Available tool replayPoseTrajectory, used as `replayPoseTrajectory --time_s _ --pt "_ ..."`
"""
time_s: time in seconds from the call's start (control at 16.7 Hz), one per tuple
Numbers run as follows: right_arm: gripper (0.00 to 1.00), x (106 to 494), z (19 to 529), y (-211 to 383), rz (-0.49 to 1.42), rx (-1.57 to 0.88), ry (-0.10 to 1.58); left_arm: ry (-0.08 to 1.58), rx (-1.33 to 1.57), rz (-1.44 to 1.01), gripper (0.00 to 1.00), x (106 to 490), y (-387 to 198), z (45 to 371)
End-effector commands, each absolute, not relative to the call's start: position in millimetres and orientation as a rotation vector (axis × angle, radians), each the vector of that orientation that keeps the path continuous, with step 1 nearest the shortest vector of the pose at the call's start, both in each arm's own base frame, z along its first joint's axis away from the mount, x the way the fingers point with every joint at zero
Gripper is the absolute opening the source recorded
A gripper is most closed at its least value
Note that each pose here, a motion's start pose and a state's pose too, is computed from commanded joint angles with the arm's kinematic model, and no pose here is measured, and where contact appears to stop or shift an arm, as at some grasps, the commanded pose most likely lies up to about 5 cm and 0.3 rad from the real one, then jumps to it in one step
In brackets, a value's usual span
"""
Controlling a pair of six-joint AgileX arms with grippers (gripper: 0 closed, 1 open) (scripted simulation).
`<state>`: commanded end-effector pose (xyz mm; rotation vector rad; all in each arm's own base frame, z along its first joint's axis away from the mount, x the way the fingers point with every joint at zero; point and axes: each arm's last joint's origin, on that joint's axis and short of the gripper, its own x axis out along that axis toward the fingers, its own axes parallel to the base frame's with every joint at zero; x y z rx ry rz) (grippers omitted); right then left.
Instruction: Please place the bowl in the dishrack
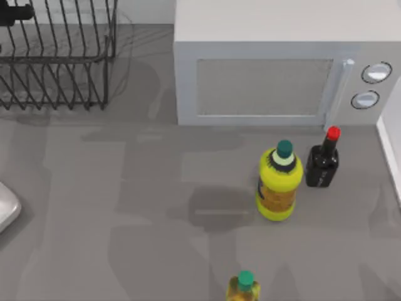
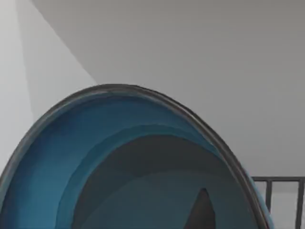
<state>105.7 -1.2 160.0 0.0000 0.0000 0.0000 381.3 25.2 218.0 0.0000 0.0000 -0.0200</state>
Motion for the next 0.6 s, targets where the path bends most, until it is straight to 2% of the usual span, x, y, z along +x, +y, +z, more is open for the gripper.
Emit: replayPoseTrajectory --time_s 0.24,0.6 --pt "1.0 105.7 160.0 -1.2 0.0 0.0 0.0 0.0 0.0 -0.02 0.98 381.3 25.2 218.0" --pt "1.0 105.7 160.0 -1.2 0.0 0.0 0.0 0.0 0.0 -0.02 1.0 381.3 25.2 218.0"
